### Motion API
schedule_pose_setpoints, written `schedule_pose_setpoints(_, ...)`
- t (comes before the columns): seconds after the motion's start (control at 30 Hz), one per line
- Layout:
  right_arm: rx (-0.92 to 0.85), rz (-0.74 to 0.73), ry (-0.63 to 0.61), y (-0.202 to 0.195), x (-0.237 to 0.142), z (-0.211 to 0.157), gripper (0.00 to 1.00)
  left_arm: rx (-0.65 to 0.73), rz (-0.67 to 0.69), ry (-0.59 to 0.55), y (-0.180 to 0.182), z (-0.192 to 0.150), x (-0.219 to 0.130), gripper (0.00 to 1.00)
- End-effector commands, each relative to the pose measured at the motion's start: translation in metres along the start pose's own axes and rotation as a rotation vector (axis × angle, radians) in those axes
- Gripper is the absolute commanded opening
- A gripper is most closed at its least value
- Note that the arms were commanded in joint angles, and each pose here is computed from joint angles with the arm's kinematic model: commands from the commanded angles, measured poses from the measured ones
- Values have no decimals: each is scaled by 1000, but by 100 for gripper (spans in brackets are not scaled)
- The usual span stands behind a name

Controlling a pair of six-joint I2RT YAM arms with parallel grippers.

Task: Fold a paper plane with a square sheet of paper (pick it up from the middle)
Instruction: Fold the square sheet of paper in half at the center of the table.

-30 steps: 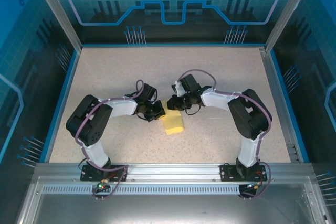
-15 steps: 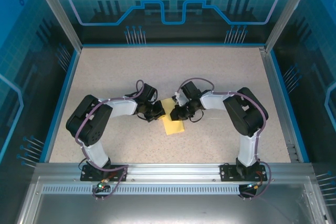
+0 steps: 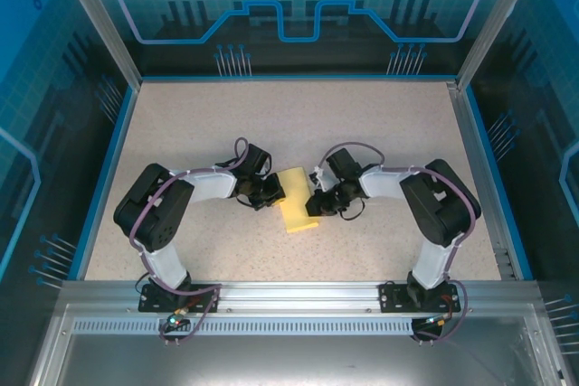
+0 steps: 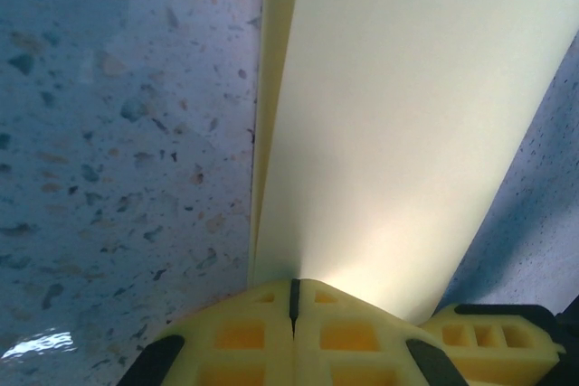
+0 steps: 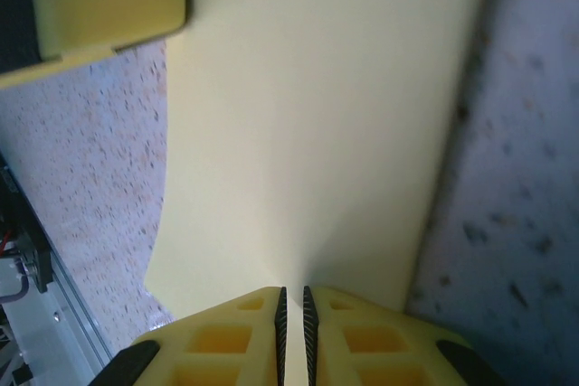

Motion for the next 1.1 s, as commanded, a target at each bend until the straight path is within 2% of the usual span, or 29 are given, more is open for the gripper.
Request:
schedule_pose_setpoints(0.0,65,-50,44,-14,-7,-21,16,-63,203,108,39,-28,11,0)
schedule_pose_setpoints(0.3,99,-84,19,-17,-18,-36,16,-58,200,103,38,-27,11,0)
schedule_pose_setpoints(0.57,-16,7,-197,29,-51,-2,16,-36,189,95,34,-26,7,0)
schedule_pose_setpoints(0.83,20,-28,-181,31,-24,20,16,-14,159,85,23,-20,2,0)
schedule_pose_setpoints(1.07,111,-70,-165,10,-7,13,13,96,44,27,-19,-1,-24,0)
Point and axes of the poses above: each hand's point on the last joint's axis, 136 mm out from that joint toward the fingers, its own x axis out along the fingers, its own y axis along the line the jaws close on, z = x × y, the point moved 8 cm from there along -x, back along the fingers, and after that the axes turned 12 degrees about x, right-handed, at the moved point
